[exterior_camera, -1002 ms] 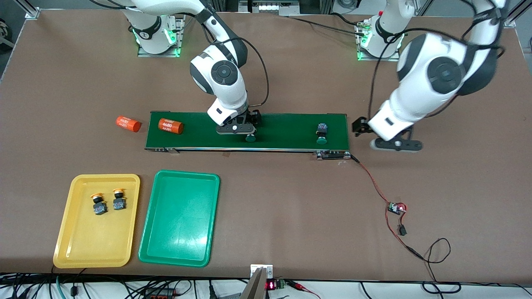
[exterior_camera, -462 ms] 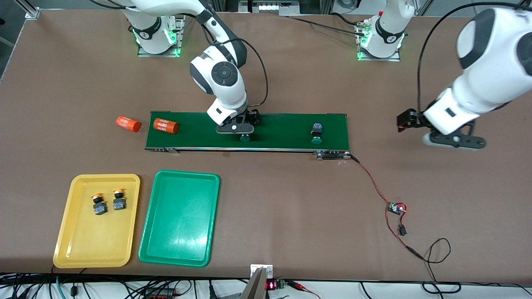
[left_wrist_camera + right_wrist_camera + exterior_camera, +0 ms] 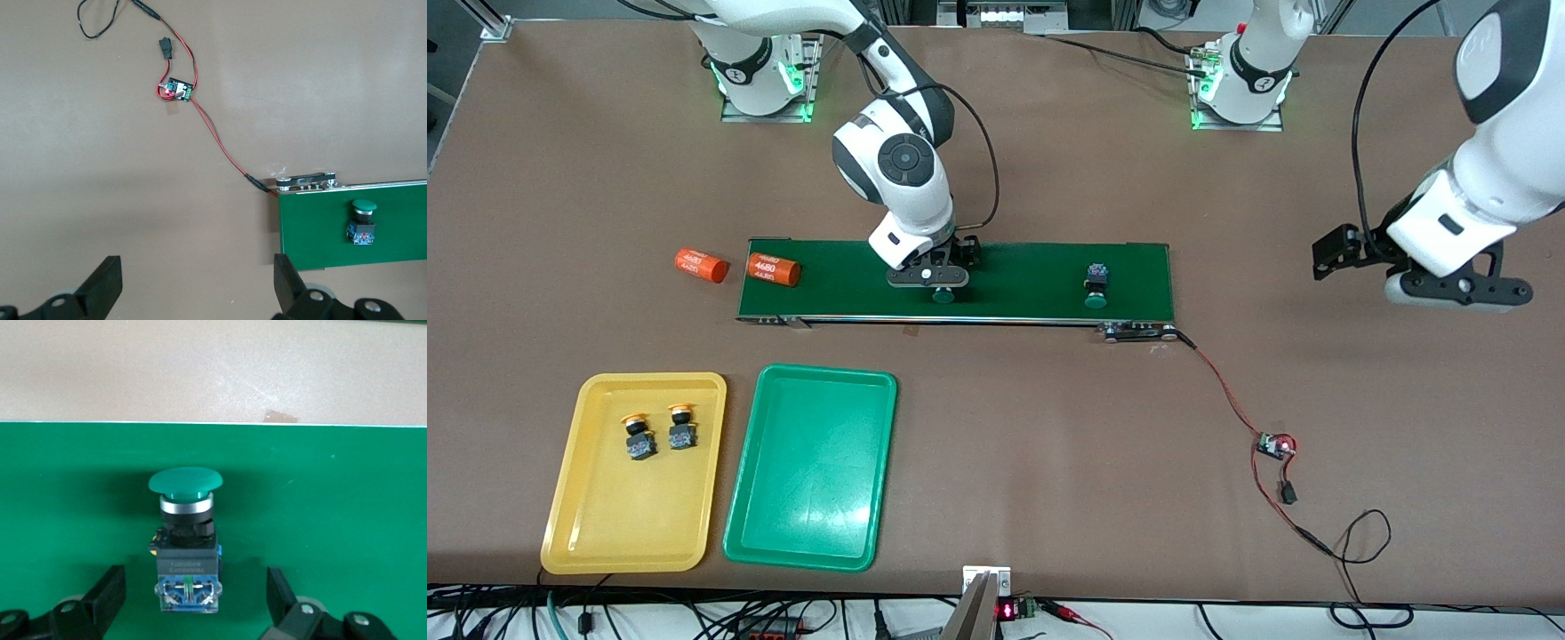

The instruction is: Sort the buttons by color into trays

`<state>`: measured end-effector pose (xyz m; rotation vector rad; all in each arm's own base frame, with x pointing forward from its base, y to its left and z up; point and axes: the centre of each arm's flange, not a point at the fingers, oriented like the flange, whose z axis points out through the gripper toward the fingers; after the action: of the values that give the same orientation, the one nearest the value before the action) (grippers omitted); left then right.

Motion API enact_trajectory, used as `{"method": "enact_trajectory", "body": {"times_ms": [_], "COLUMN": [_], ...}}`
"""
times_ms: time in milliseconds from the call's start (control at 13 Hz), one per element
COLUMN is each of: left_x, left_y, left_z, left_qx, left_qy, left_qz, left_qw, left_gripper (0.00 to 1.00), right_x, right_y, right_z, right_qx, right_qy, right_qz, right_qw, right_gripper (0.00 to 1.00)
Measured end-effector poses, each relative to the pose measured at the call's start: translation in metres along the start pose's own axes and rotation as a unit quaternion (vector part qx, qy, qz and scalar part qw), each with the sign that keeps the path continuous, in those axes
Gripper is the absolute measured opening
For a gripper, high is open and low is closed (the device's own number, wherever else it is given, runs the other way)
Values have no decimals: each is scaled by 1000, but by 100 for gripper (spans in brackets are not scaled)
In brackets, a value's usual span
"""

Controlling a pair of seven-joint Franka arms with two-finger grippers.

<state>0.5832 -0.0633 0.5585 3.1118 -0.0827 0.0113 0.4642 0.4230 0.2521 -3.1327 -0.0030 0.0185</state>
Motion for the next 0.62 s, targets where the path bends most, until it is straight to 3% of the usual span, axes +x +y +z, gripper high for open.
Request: {"method": "enact_trajectory", "body": {"times_ms": [77, 308, 385, 616], "left_x": [-4, -17, -25, -47], "left_y": [-2, 3, 4, -15], "left_z": [-7, -28, -32, -34], "left_qx": [4, 32, 33, 35], "left_qy": [4, 16, 11, -1], "left_qz": [0, 13, 15, 11], "left_qw": [1000, 999, 999, 999], "left_gripper": [100, 100, 100, 100], "right_x": [0, 2, 3, 11], "right_y": [1, 4, 5, 11], "right_z": [2, 9, 10, 6], "right_qx": [-1, -4, -4, -1], "right_qy": [-1, -5, -5, -1], "right_qz": [1, 3, 5, 12], "right_qw": [1000, 1000, 1000, 1000], "right_gripper": [85, 46, 41, 41]}}
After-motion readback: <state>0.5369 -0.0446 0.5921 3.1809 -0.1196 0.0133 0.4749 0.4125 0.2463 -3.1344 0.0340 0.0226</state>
